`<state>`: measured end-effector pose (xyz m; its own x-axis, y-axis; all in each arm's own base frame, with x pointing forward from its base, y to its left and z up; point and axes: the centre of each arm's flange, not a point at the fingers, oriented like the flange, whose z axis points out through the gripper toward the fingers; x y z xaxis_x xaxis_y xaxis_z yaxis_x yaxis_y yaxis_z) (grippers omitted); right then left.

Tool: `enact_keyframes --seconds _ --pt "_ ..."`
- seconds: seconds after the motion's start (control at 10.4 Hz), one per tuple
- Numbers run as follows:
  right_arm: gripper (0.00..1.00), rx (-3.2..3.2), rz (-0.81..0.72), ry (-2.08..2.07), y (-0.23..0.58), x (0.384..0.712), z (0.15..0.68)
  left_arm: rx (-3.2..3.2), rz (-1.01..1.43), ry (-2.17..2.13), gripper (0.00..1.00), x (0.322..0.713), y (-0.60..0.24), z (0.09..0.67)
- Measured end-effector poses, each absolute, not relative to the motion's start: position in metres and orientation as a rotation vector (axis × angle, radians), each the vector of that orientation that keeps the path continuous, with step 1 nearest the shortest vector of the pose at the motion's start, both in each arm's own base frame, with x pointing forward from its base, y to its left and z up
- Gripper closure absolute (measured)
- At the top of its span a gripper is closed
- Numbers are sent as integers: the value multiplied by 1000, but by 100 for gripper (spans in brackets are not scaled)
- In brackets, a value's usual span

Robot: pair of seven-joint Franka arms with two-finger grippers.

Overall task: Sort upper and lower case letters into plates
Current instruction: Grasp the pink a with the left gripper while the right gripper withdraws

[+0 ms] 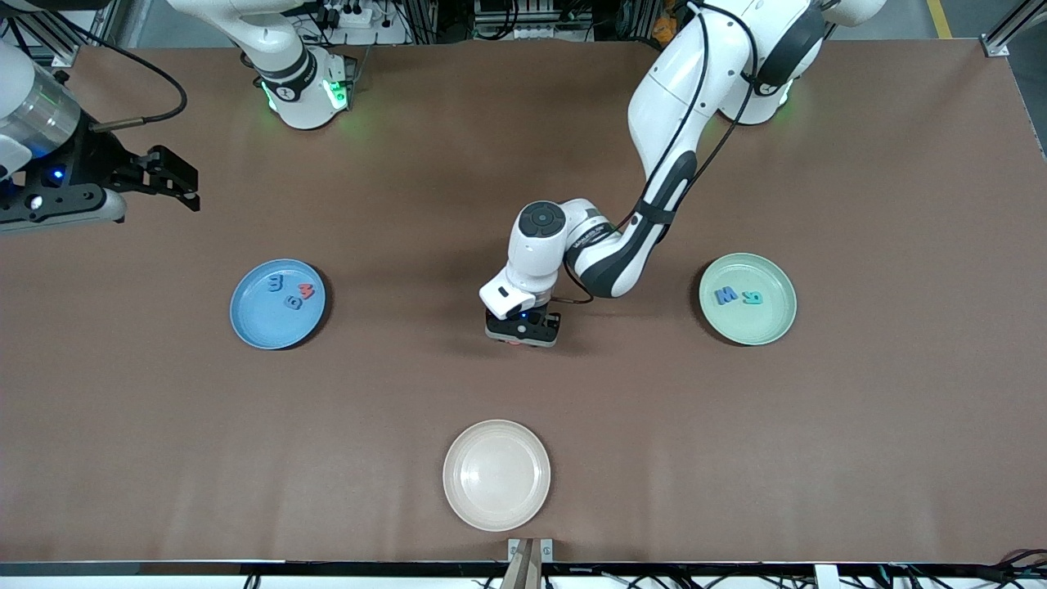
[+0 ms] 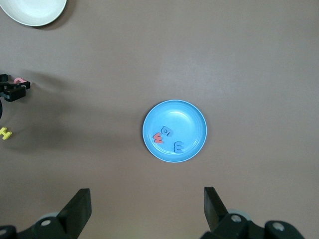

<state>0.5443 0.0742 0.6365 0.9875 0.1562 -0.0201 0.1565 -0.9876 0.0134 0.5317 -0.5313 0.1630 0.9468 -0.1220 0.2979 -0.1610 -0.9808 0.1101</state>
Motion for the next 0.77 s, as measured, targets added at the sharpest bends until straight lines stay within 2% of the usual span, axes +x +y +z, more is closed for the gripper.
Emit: enact_keyframes --seconds 0.1,0.29,0.77 --pt "0 3119 -30 223 67 545 637 2968 442 -216 37 532 -531 163" --pt "0 3121 -29 189 55 546 638 2968 442 -214 43 532 -531 163" --pt "0 3123 -32 168 48 544 642 2966 442 -203 48 532 -532 164"
